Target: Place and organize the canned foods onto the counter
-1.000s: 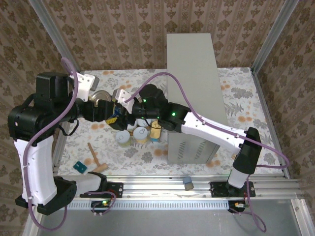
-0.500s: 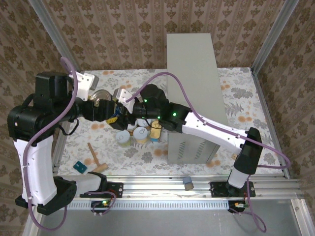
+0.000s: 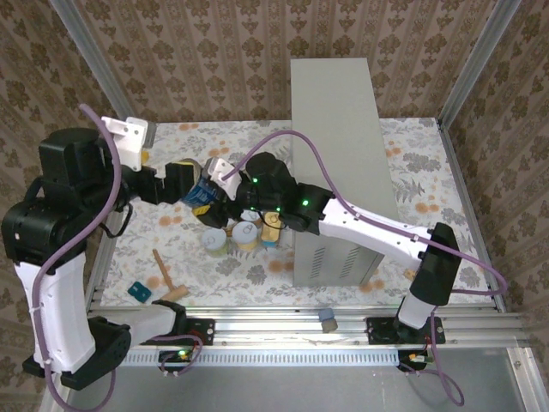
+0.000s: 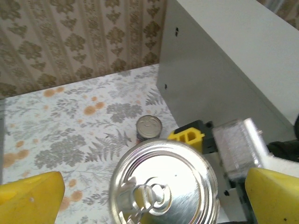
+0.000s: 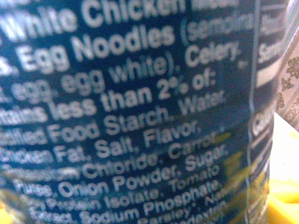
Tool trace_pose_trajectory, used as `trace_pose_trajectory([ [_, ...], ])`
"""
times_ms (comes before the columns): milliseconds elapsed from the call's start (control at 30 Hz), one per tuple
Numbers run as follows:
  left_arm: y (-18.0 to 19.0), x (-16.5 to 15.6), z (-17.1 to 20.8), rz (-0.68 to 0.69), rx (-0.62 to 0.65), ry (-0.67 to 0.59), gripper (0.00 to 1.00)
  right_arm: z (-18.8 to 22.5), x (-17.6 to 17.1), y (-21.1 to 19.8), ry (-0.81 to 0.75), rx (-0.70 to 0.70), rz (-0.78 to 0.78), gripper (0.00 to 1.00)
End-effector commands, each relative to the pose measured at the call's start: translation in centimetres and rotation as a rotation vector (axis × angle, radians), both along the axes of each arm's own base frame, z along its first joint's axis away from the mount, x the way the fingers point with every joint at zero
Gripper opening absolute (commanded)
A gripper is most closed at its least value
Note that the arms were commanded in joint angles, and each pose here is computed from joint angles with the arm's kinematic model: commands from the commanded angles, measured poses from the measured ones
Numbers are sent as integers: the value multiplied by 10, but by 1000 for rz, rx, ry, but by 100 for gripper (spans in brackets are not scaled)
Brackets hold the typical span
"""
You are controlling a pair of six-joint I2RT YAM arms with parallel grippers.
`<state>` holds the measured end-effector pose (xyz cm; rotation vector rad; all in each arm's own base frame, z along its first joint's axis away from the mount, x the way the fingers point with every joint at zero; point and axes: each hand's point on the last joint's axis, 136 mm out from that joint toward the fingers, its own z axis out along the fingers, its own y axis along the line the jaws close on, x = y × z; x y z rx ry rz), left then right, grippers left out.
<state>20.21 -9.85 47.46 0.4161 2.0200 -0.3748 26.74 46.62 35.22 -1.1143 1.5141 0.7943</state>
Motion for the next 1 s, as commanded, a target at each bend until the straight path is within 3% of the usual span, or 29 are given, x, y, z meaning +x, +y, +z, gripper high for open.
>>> trace_pose_trajectory([
  [0,18,2,4,91,23,-53,100,135,7,-48,-155,305,-88,67],
  [433,9,8,-36,33,73,-5,100,213,34,-115,-135,526,-136,69],
  [967,-14,8,-57,-91,37,8,100,230,73,-211,-197,485,-397,70],
])
